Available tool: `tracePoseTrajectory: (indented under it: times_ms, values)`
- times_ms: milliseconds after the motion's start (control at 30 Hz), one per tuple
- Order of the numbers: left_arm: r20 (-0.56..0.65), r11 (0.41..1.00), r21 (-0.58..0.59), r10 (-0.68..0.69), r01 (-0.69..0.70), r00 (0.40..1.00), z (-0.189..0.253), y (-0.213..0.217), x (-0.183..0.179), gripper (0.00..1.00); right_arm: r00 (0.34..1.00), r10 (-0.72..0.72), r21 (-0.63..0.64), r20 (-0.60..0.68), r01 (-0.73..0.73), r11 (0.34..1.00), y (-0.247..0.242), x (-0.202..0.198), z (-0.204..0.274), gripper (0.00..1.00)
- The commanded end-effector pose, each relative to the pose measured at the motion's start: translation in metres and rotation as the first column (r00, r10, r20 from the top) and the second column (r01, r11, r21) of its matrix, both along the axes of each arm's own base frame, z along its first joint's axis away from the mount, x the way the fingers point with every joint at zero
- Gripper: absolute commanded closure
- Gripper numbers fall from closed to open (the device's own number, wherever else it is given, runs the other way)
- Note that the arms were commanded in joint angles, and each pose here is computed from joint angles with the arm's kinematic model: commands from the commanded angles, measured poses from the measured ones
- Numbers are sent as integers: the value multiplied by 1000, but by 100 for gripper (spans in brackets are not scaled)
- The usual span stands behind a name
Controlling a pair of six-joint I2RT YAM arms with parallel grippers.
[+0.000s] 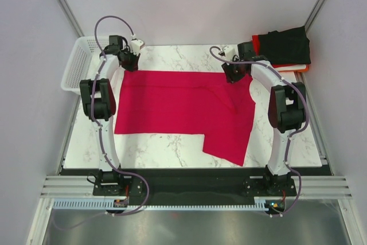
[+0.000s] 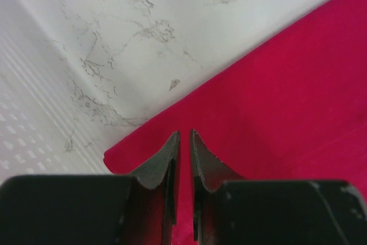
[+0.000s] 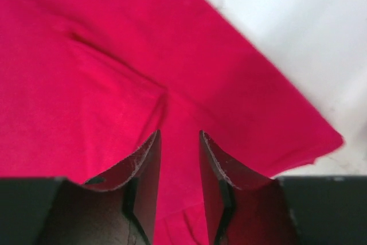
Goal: Fold and stack the t-shirts
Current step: Fold the tshirt
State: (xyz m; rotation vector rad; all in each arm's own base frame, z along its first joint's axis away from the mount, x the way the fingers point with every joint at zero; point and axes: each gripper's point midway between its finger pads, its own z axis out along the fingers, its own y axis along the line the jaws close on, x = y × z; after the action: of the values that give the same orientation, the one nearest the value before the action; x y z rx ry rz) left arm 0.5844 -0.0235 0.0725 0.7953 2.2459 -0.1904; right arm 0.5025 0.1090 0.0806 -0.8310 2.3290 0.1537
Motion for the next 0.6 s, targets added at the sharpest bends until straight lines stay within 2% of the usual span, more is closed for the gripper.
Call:
tracePoseTrajectory:
  times_ms: [0, 200, 567]
  values:
    - [-16, 999, 37, 17, -17, 1000, -6, 7, -7, 82, 992, 111, 161, -60, -100, 982, 36, -15, 10, 59]
    - [-62, 997, 75, 30, -25, 998, -28, 13, -15, 81, 985, 129, 161, -110, -110, 981, 40, -22, -8, 59]
    - [-79, 996, 81, 30, -23, 996, -33, 13, -22, 80, 981, 127, 170, -148, -102, 980, 46, -7, -32, 61]
